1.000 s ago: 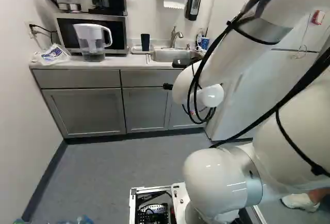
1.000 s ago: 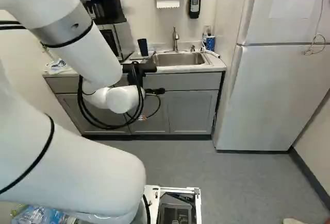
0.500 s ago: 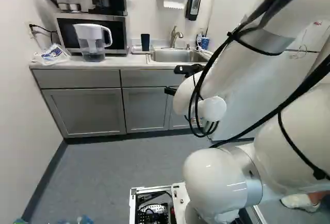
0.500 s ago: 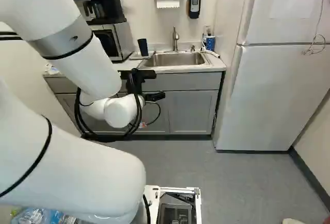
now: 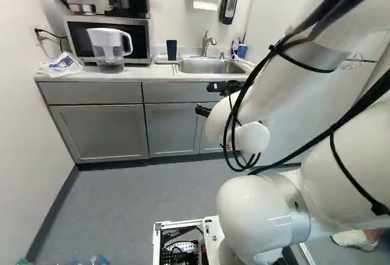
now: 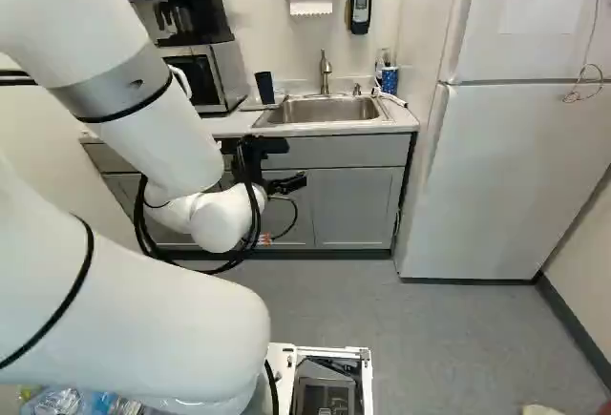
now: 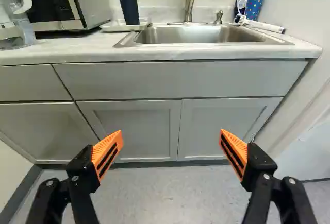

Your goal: Rinse the cup and place it in the tray

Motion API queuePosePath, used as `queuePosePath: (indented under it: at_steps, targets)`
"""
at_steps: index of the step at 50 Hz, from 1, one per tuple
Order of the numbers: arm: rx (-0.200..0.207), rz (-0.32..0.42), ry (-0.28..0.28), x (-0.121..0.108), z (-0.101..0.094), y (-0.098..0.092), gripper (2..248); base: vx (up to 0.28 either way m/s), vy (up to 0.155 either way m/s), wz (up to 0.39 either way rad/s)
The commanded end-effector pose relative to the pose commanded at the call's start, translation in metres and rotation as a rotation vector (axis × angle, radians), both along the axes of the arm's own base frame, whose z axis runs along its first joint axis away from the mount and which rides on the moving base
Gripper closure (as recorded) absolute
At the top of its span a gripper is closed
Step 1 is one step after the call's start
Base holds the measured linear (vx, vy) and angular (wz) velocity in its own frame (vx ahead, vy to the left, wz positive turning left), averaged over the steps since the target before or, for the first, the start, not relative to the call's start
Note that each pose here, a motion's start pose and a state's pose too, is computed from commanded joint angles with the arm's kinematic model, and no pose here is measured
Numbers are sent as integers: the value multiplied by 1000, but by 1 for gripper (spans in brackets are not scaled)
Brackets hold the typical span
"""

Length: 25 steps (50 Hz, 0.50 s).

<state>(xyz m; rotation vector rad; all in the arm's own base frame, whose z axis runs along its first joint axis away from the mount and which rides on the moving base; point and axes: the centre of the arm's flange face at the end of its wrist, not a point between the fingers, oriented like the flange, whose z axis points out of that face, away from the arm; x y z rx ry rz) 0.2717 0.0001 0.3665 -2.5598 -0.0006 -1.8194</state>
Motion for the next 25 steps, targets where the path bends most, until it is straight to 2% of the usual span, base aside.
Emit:
queuePosePath:
  at_steps: [25]
  targets:
    - [-1, -1, -3, -1, -1, 0, 3, 0, 0, 0]
